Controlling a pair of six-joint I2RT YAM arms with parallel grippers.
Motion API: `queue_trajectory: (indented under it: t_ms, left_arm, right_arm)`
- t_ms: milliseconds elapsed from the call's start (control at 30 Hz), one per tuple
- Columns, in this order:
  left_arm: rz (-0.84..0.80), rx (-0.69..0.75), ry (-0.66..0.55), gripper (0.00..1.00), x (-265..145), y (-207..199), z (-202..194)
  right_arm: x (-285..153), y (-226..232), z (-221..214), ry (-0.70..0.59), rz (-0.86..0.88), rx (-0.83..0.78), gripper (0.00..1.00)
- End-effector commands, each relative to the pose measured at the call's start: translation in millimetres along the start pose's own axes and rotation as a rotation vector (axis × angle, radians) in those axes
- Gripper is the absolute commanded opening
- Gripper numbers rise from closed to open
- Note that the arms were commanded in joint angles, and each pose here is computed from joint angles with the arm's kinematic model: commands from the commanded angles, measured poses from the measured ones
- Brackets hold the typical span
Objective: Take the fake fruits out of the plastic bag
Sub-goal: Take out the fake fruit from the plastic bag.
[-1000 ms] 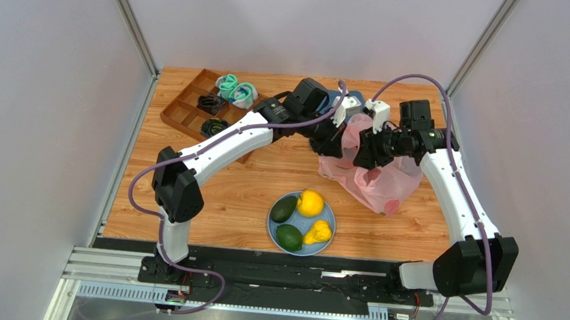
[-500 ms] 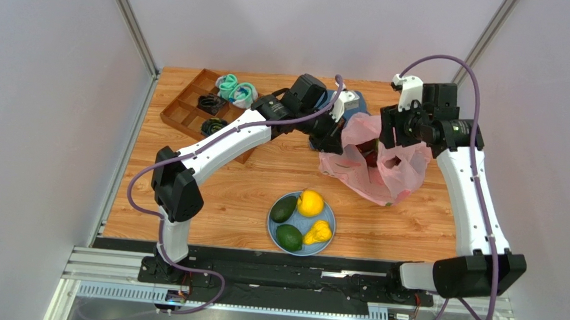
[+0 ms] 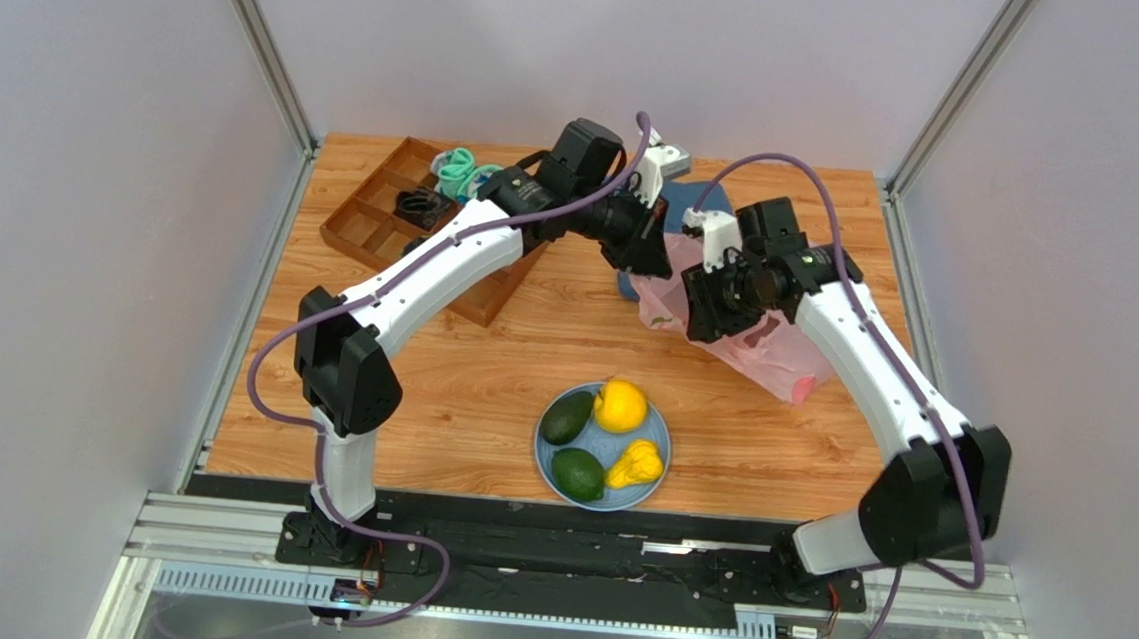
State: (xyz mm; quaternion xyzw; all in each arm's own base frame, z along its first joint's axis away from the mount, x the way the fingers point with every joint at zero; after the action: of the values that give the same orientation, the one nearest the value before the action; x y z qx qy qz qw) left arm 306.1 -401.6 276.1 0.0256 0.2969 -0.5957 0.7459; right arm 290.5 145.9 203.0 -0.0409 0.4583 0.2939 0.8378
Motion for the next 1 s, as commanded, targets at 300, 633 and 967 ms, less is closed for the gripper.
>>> queue_trajectory:
  t_ms: [300, 633, 967]
  left_arm:
    - [-0.106, 0.118, -0.099, 0.0, -31, -40, 27]
    - [-0.157, 0.155, -0.089, 0.0, -36, -50, 20]
    - [-0.185, 0.097, -0.036, 0.0, -10, -36, 6]
  right_arm:
    - [35, -156, 10, 0.015, -0.423, 0.369, 0.4]
    - [46, -210, 36, -0.025, -0.566, 0.362, 0.69]
    - [113, -240, 38, 0.06, -0.51, 0.301, 0.82]
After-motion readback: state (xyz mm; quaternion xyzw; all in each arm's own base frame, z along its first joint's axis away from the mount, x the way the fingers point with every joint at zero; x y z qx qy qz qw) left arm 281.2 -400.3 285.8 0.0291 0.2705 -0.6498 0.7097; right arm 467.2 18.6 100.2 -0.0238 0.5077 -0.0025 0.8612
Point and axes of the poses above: each gripper's point midway between its finger pads, its own x axis out along the fingers, its own y axis along the line the jaws close on, z = x × y, the point moved 1 cm from there along -x, back along the fingers, and after that the axes turned 7 degrees about x, right-handed, at the moved point
